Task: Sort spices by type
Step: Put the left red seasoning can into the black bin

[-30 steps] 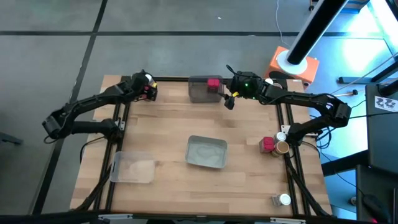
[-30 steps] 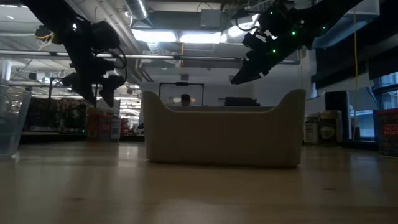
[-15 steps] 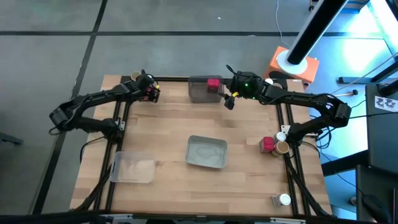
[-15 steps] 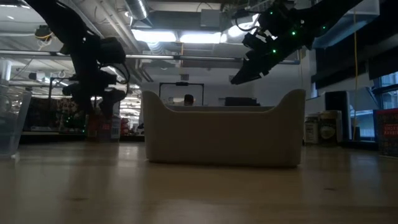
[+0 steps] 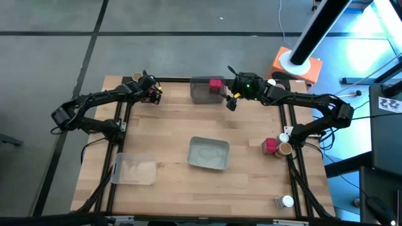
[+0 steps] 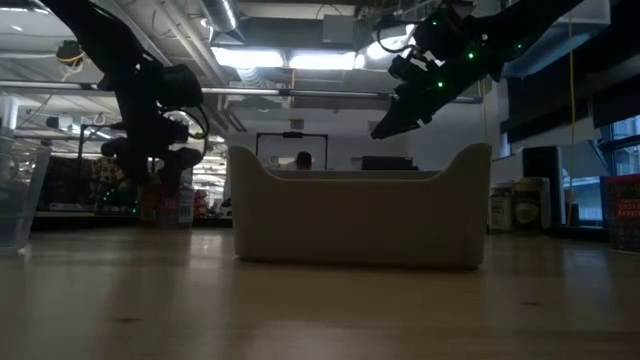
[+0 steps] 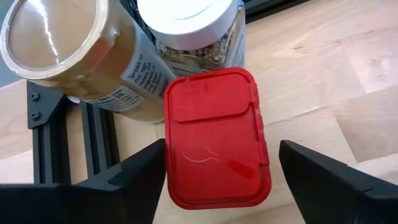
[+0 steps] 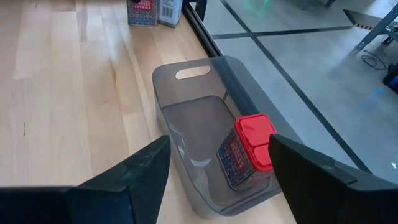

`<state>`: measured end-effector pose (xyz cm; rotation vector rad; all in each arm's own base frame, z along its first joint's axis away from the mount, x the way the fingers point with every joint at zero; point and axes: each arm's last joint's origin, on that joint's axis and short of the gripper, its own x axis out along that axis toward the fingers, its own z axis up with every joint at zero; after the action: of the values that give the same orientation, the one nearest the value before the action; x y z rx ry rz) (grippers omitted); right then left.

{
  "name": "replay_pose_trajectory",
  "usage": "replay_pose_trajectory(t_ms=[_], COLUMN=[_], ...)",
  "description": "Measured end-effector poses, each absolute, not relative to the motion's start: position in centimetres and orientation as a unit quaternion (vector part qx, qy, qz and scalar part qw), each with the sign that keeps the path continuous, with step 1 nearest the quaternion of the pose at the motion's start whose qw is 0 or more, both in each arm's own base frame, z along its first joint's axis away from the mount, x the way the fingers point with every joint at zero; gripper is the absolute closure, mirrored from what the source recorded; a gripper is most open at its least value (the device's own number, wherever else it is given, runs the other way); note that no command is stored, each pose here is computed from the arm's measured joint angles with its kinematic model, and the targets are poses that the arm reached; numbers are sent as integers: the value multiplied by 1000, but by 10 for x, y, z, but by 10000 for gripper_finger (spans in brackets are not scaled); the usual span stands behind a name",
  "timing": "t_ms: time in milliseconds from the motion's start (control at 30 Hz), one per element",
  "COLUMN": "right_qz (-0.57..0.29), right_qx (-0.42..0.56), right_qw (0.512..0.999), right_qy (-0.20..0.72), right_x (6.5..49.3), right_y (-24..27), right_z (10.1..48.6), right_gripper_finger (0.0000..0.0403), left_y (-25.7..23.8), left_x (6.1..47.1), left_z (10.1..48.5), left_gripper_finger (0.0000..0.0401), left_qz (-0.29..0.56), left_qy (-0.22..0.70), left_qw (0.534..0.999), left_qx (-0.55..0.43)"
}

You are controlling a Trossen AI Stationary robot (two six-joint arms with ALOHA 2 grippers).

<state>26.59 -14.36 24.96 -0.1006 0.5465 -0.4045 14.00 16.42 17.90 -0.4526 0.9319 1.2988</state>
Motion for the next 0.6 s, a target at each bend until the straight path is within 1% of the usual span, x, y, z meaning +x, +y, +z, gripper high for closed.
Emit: replay_pose_trajectory(t_ms=[267, 367, 467, 600], right_qz=[-199, -199, -199, -198], right_qx=[-50, -50, -50, -50], right_qw=[942, 942, 942, 942], right_qy=[266, 267, 267, 268], right_x=[266, 266, 266, 266], right_y=[-144, -144, -144, -144], right_z=[250, 250, 250, 250], right_gripper_finger=[134, 134, 134, 134], left_y=[164, 164, 164, 163], left_x=[141, 141, 141, 141], left_z=[179, 179, 179, 179], left_gripper_finger=[181, 197, 198, 189], left_qz=[568, 564, 559, 548], left_qy=[416, 419, 424, 432], left_qw=[680, 682, 685, 690], left_qx=[-205, -203, -197, -190])
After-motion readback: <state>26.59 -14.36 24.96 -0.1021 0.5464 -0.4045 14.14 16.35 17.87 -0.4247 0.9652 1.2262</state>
